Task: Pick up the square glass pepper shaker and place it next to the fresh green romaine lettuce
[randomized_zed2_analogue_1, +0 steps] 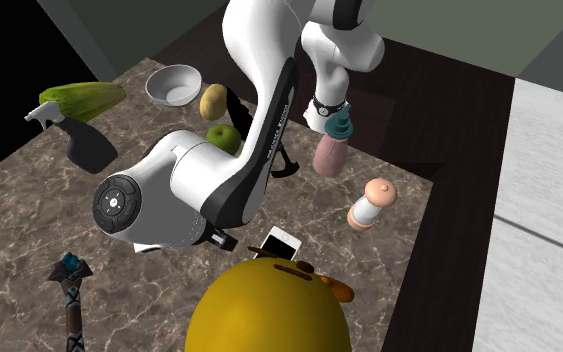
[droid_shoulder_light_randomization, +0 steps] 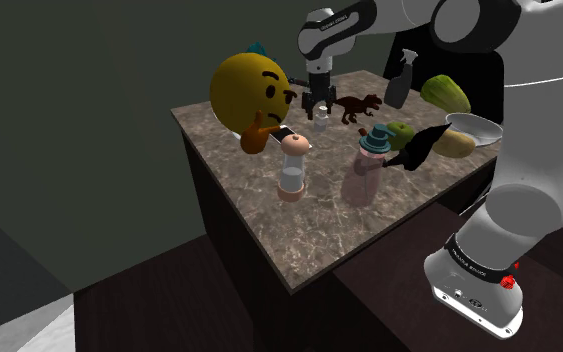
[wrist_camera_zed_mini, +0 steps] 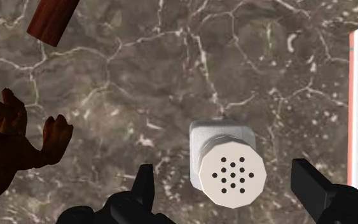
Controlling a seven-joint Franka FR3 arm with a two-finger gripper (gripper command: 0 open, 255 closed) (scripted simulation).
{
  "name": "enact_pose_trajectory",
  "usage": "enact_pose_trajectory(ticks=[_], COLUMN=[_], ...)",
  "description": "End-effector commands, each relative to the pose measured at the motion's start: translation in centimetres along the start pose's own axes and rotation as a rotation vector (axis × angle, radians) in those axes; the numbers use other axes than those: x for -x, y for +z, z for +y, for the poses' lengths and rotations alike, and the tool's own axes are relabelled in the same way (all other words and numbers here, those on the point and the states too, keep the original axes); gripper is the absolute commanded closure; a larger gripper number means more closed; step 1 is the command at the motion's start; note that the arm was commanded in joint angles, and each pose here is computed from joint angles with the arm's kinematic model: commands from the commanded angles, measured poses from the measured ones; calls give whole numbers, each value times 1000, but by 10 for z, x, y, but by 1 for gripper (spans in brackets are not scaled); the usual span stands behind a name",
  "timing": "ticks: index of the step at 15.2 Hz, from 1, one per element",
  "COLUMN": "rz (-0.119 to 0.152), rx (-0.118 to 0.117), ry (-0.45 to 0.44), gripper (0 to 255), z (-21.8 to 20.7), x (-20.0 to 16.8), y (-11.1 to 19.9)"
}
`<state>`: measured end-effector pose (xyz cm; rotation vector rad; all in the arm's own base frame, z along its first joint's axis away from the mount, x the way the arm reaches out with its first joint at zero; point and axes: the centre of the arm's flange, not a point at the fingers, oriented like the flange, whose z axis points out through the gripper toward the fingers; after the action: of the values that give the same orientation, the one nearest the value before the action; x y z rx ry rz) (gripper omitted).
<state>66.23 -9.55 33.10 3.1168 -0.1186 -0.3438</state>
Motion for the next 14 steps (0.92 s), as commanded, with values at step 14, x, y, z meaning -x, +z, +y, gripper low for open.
enact_pose_trajectory(ticks=[14], rz=[0], rx=[0], ry=[0], gripper=[255], z=[0], x=[5], y=[-21])
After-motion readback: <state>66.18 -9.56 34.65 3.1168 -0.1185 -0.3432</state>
